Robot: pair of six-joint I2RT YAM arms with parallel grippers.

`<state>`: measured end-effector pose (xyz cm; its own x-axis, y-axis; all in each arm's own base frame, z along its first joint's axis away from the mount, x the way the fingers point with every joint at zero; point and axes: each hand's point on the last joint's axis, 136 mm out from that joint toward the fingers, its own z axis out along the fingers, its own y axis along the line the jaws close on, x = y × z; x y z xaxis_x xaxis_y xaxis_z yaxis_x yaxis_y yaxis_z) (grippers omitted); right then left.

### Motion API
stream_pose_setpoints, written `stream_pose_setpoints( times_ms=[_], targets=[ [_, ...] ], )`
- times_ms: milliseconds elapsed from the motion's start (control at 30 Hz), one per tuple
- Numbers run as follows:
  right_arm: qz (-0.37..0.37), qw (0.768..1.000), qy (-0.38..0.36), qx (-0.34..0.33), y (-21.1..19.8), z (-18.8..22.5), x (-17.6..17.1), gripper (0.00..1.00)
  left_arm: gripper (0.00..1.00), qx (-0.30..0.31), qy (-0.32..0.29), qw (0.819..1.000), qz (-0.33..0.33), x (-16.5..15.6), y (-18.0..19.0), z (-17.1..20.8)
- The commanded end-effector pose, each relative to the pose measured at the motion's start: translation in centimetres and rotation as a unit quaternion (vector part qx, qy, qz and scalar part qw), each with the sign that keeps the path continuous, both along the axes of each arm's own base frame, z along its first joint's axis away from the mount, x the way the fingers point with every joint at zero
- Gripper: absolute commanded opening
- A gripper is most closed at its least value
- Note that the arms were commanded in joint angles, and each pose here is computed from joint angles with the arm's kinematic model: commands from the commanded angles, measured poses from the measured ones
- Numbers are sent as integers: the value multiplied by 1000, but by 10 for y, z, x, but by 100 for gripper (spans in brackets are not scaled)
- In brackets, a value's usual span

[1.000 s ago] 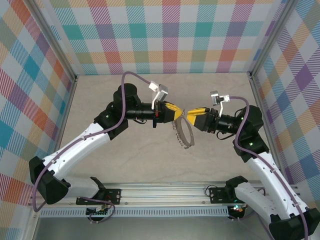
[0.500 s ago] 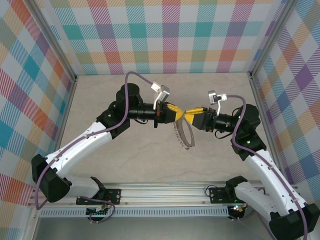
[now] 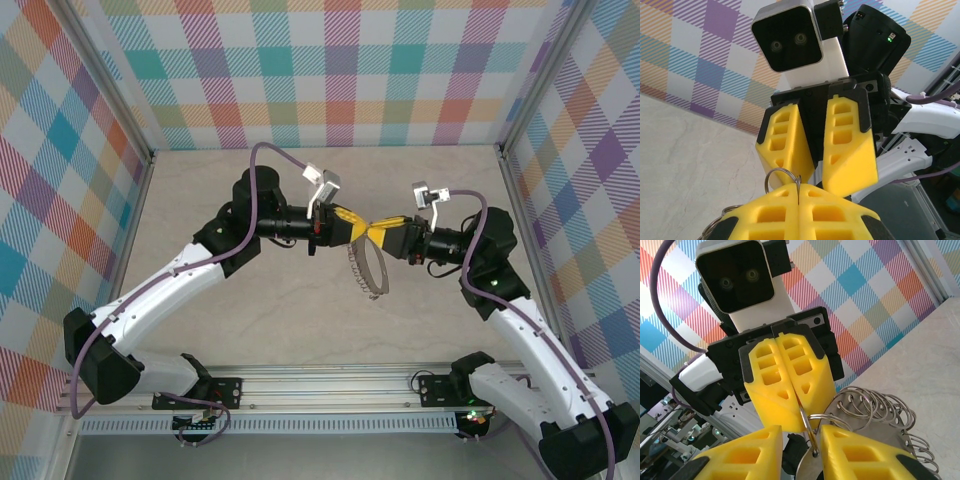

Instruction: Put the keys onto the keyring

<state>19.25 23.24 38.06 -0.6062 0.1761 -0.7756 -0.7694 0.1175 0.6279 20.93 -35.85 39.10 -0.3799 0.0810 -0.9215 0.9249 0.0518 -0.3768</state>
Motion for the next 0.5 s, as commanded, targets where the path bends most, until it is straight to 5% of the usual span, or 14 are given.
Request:
stream_pose_setpoints(
  times_ms=[0,467],
  targets=[
    [17,999,-31,6,3,11,-6,23,0,-22,-20,999,-11,-3,1,23],
    [-10,999,-41,-9,-1,8,-5,17,0,-16,-17,1000,-20,-7,0,19]
  ],
)
